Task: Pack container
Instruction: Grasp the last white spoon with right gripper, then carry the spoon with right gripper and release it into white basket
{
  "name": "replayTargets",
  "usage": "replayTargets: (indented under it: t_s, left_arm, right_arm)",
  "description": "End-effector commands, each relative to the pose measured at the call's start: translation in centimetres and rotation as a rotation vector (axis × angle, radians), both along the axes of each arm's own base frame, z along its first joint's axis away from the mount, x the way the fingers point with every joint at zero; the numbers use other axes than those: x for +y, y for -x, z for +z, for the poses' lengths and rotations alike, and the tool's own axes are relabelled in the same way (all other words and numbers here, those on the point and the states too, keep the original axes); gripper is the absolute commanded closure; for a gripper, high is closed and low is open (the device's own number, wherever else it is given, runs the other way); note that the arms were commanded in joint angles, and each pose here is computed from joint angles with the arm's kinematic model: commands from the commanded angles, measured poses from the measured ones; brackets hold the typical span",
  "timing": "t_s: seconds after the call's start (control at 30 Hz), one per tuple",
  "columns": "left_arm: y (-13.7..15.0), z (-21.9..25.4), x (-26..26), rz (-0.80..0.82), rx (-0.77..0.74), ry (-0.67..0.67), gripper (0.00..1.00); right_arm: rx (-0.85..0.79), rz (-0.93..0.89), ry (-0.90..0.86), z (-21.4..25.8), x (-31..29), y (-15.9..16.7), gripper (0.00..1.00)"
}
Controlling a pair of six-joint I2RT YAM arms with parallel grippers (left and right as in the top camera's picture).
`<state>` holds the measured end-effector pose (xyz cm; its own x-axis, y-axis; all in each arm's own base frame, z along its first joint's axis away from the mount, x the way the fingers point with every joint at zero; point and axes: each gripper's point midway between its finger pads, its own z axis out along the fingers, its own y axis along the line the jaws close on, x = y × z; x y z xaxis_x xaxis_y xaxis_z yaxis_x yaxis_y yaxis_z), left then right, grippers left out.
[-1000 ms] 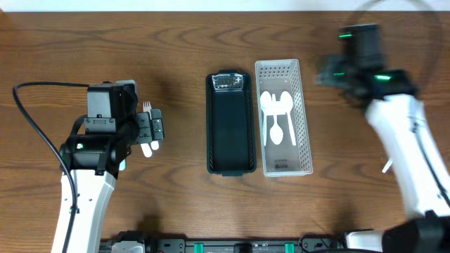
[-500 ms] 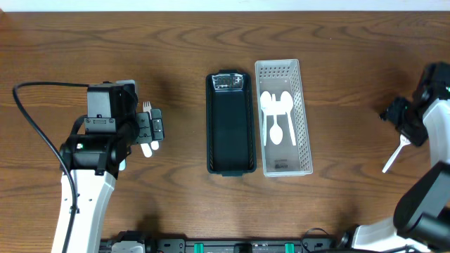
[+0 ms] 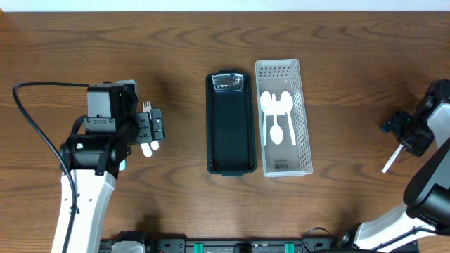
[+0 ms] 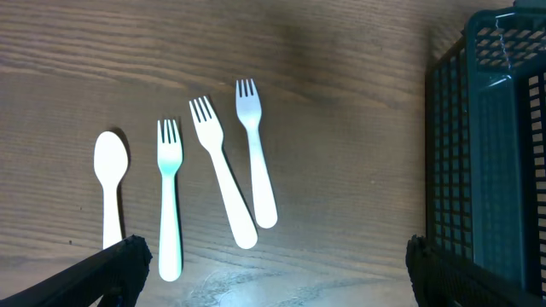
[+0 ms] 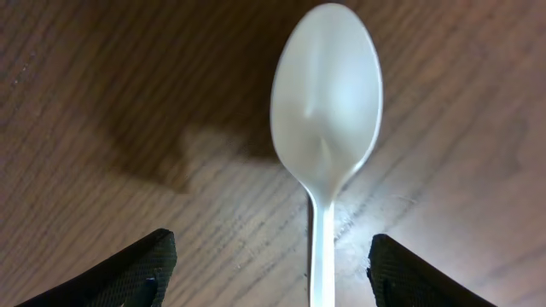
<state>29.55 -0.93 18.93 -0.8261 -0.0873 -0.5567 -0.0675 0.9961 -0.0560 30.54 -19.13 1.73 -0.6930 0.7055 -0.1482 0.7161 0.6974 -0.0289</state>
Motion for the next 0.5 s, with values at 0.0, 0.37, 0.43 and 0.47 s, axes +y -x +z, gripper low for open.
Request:
replayTargets:
  t_s: [0.0,0.37,0.43,0.47]
  left_arm:
    - [-0.3,0.9,0.3,0.019,-0.021,-0.003,0.02]
    - [-0.3,0.9,0.3,0.019,-0.021,-0.003,0.02]
    - [-0.3,0.9,0.3,0.019,-0.021,-0.003,0.02]
    - [-0.3,0.9,0.3,0.019,-0.021,-0.003,0.02]
  right_arm:
    - [0.01,0.041,-0.026,-1.2,0.1,0.2,0.24]
    - [0.014,0.043,-0.033,-3.5,0.7,1.2,0.24]
    - [0.01,0.041,-0.04,-3.8,0.9,1.4,0.25]
    - [0.007,0.041,-0.046,-4.0,1.0,1.4,0.25]
